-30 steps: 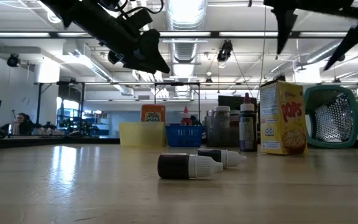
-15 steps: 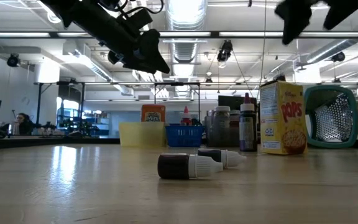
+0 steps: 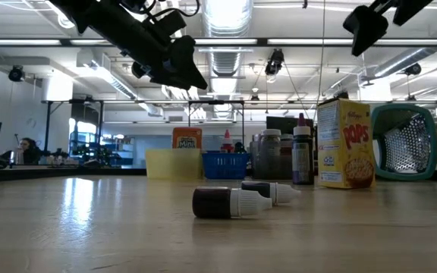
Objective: Pick & Place Kitchen Items
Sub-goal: Put the yellow cereal box into the yellow bin
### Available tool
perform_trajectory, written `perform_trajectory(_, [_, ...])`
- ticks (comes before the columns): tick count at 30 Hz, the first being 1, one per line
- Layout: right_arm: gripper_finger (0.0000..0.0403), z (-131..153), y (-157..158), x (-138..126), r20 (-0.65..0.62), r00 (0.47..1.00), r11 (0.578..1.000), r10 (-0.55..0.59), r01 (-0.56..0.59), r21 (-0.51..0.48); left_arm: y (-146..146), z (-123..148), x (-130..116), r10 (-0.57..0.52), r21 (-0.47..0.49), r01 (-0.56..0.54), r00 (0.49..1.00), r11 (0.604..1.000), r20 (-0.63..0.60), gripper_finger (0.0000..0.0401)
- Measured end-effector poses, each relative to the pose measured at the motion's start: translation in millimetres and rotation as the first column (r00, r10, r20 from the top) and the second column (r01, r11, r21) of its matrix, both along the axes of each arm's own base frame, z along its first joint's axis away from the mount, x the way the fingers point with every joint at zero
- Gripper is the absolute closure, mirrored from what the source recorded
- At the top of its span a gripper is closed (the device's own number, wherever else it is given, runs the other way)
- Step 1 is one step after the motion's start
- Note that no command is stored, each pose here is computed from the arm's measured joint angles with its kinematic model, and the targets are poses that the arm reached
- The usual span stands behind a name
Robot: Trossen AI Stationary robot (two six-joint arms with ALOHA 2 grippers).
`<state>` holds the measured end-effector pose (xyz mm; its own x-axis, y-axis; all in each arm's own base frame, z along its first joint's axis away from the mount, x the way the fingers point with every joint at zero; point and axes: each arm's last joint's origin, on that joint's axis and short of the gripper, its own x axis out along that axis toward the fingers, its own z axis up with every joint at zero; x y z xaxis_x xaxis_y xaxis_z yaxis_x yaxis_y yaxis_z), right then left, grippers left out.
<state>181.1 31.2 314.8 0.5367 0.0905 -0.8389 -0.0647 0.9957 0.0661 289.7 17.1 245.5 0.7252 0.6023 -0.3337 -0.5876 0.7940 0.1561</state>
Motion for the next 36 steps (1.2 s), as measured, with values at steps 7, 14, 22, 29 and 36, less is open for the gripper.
perform_trajectory(7, [0.0003,-2.1,-4.7,-15.8,0.033,0.999,0.998,-0.011,0.013,-0.068,0.1,0.0,0.0,0.000,0.000,0.000,1.000,1.000,0.000,0.0073])
perform_trajectory(14, [0.0003,-21.6,-9.3,-40.5,0.034,0.999,0.997,-0.016,0.018,-0.078,0.0,0.0,0.0,0.000,0.000,0.000,1.000,1.000,0.000,0.0073])
perform_trajectory(22, [0.0003,-54.1,-12.7,-57.1,-0.011,1.000,0.994,-0.009,0.008,-0.109,0.0,0.2,0.1,0.000,0.000,0.000,1.000,1.000,0.002,0.0073])
perform_trajectory(29, [0.0003,-51.6,-14.0,-55.4,0.021,0.999,0.989,-0.047,0.050,-0.140,0.0,0.2,0.1,0.000,0.000,0.000,1.000,1.000,0.003,0.0073])
perform_trajectory(36, [0.0003,-51.0,-12.4,-43.5,0.037,0.974,0.974,-0.222,0.224,-0.033,0.0,0.2,0.1,0.018,-0.038,-0.017,0.999,0.999,0.033,0.0073])
